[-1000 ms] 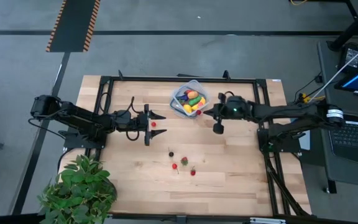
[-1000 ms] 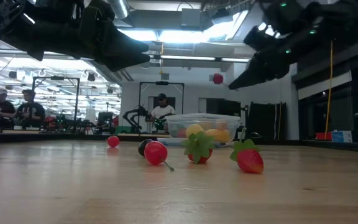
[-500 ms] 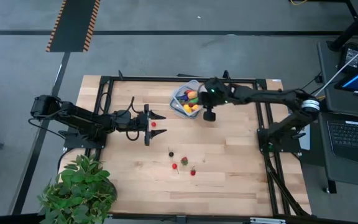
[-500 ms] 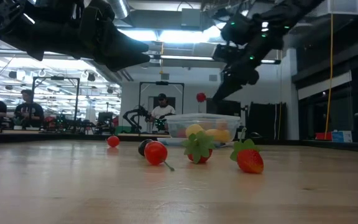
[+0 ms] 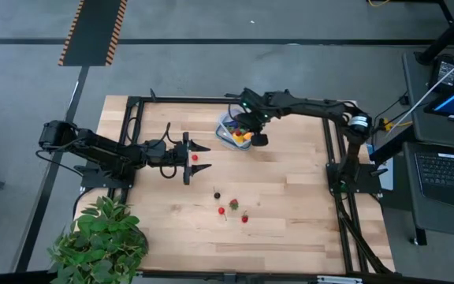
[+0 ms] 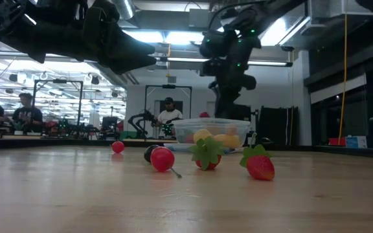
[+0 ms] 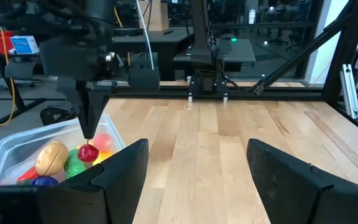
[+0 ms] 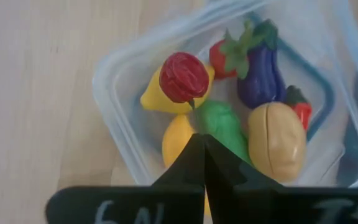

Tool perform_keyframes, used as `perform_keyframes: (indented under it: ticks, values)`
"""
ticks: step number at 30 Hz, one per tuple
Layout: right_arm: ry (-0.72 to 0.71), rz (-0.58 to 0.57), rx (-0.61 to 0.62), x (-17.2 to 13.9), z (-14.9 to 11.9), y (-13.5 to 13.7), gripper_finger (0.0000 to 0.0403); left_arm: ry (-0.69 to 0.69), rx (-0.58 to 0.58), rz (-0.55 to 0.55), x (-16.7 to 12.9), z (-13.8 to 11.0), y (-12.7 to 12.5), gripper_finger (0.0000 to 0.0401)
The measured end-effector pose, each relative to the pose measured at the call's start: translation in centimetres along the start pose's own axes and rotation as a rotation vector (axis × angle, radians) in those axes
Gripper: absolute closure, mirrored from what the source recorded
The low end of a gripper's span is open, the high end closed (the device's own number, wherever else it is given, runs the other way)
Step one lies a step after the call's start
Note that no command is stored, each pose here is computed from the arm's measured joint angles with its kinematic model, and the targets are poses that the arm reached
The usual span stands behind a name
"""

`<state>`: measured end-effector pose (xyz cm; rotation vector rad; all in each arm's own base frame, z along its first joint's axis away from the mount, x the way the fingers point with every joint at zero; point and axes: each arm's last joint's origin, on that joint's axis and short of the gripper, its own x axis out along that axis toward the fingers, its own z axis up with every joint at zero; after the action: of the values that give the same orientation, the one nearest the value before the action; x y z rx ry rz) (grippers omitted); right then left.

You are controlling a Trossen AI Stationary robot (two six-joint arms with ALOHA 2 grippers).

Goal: Pick and placing Produce into tupperware
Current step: Put the top right red cherry into the transparent container

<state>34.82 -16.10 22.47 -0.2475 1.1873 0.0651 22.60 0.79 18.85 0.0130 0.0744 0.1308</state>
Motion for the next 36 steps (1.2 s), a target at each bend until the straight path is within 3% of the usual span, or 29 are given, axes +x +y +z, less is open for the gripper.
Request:
perform_keyframes:
  ticks: [9, 24, 36]
  values:
    - [0.100, 0.079, -0.079, 0.9, 0.3, -0.2, 0.0403, 0.000, 0.000, 0.000, 0.0, 0.0, 0.0, 0.0134]
    - [0.115, 0.085, -0.209, 1.4, 0.4, 0.2, 0.0403, 0.000, 0.000, 0.000, 0.0, 0.0, 0.0, 0.0134]
    - [0.134, 0.093, -0.082, 1.4, 0.3, 0.3, 0.0395, 0.000, 0.000, 0.000, 0.0, 0.0, 0.0, 0.0134]
